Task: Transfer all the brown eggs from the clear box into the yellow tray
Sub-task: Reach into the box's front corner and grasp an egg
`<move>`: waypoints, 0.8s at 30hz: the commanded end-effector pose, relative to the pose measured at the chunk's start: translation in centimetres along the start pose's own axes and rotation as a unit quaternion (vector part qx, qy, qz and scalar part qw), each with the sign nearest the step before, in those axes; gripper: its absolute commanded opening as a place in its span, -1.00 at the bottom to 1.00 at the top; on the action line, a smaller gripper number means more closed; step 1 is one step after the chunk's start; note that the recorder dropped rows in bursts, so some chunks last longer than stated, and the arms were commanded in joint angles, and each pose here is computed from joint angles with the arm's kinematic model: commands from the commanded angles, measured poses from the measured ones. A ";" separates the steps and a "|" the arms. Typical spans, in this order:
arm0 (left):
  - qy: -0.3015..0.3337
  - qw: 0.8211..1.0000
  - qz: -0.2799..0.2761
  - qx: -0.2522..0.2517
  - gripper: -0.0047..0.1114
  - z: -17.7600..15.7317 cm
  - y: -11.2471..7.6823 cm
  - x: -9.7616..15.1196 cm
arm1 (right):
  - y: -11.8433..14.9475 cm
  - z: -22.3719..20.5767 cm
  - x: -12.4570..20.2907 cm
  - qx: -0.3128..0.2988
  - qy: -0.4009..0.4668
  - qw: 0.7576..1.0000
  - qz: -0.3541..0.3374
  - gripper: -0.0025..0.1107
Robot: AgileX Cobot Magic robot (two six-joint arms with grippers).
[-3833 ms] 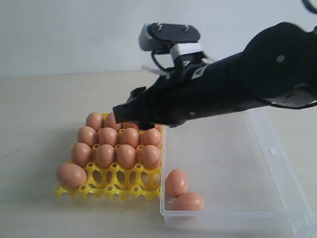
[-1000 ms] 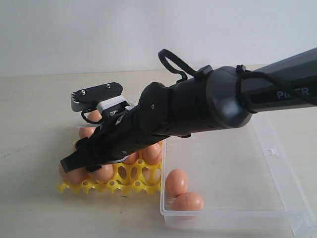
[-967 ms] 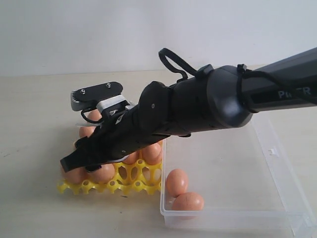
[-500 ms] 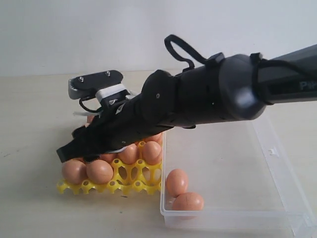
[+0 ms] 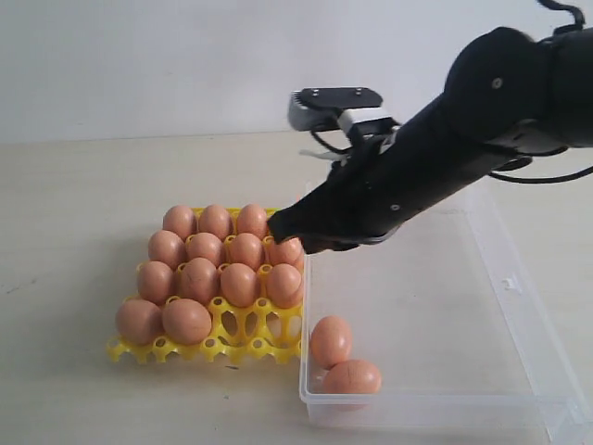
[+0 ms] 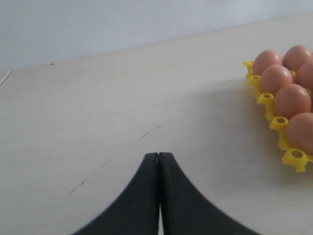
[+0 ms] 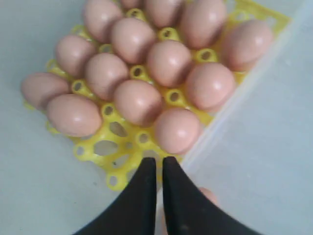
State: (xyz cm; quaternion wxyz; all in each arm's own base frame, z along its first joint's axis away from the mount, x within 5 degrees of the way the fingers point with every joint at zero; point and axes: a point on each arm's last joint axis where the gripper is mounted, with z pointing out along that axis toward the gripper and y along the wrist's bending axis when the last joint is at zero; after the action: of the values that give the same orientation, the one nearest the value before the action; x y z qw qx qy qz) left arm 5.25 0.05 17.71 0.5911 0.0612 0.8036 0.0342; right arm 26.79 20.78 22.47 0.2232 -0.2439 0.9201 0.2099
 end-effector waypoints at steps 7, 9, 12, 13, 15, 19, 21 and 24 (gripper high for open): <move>-0.006 1.000 -0.003 -0.001 -0.92 0.0 0.0 -0.2 | -5.6 1.3 0.9 0.017 0.054 0.989 0.136 0.04; -0.006 1.000 -0.003 -0.001 -0.92 0.0 0.0 -0.2 | -5.6 2.0 1.1 0.007 0.065 0.985 0.157 0.06; -0.006 1.000 -0.003 -0.001 -0.92 0.0 0.0 -0.2 | -5.3 2.9 1.4 -0.007 0.081 0.981 0.177 0.06; -0.006 1.000 -0.003 -0.001 -0.92 0.0 0.0 -0.2 | -5.3 3.1 1.5 -0.011 0.086 0.980 0.180 0.06; -0.006 1.000 -0.003 -0.001 -0.92 0.0 0.0 -0.2 | -5.1 3.7 1.9 -0.017 0.104 0.978 0.182 0.06; -0.006 1.000 -0.003 -0.001 -0.92 0.0 0.0 -0.2 | -5.1 4.7 2.5 -0.025 0.128 0.972 0.196 0.06; -0.006 1.000 -0.003 -0.001 -0.92 0.0 0.0 -0.2 | -5.1 5.2 2.8 -0.028 0.139 0.969 0.203 0.05; -0.006 1.000 -0.003 -0.001 -0.92 0.0 0.0 -0.2 | -5.3 5.9 3.2 -0.026 0.149 0.967 0.207 0.04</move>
State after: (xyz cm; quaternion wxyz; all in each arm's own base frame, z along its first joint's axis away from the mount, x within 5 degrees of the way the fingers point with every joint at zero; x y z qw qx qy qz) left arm 5.25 0.05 17.71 0.5911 0.0612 0.8036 0.0342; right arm 29.17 18.27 15.18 0.0401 -0.0853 0.9671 0.2363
